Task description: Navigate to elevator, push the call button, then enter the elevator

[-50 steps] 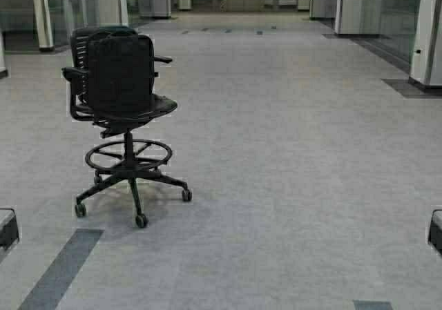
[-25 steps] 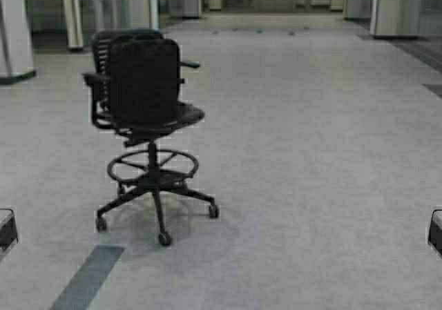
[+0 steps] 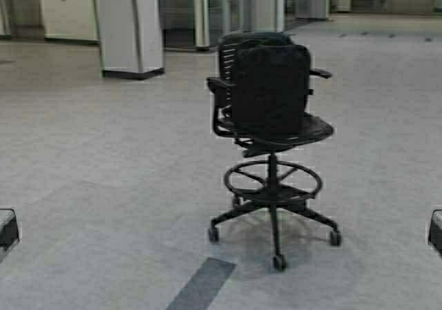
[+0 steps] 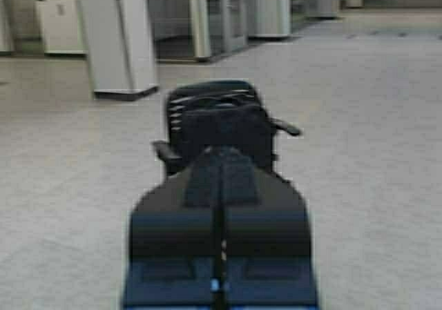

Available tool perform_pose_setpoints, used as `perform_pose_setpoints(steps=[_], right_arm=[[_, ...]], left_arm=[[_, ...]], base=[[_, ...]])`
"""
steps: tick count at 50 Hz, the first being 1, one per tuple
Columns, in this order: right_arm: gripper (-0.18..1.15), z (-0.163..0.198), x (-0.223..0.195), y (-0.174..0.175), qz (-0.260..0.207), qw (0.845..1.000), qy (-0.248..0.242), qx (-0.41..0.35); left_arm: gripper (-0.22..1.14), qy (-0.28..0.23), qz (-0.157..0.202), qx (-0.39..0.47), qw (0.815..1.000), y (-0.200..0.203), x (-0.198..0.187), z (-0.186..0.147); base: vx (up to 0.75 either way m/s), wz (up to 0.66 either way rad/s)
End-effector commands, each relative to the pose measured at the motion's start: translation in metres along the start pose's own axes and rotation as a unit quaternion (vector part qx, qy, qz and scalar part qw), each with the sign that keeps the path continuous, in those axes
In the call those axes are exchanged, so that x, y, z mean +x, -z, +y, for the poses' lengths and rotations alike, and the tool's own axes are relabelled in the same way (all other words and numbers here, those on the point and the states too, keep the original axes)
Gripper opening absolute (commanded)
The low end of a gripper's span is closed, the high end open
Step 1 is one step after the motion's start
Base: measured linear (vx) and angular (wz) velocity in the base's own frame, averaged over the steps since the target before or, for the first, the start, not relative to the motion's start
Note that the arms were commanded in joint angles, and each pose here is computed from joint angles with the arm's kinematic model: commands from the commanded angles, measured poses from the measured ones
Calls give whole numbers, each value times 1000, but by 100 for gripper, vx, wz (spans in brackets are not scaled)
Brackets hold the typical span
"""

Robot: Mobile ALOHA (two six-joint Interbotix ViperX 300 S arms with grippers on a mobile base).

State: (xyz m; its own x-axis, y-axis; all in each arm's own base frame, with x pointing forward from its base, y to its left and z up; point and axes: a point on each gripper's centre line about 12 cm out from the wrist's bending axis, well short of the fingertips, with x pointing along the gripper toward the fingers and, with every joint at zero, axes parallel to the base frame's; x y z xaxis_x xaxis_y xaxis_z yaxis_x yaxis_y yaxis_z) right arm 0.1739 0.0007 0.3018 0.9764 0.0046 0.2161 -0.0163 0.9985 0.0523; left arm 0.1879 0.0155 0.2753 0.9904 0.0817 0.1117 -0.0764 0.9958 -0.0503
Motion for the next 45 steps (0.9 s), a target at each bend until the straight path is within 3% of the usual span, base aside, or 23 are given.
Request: perform_pose_setpoints(steps=[1, 17, 45], right_arm=[[4, 0, 0, -5, -11, 1000, -1, 1], [4, 0, 0, -9, -17, 1000, -1, 0], [4, 0, 4, -6, -19, 1000, -2, -8]], left_arm=[[3, 1, -4, -1, 1000, -3, 3, 0], [3, 1, -8, -9, 1000, -5, 3, -1], [3, 2, -11, -24, 1000, -8, 4, -1]], base=[[40, 70], [39, 65], [41, 34]])
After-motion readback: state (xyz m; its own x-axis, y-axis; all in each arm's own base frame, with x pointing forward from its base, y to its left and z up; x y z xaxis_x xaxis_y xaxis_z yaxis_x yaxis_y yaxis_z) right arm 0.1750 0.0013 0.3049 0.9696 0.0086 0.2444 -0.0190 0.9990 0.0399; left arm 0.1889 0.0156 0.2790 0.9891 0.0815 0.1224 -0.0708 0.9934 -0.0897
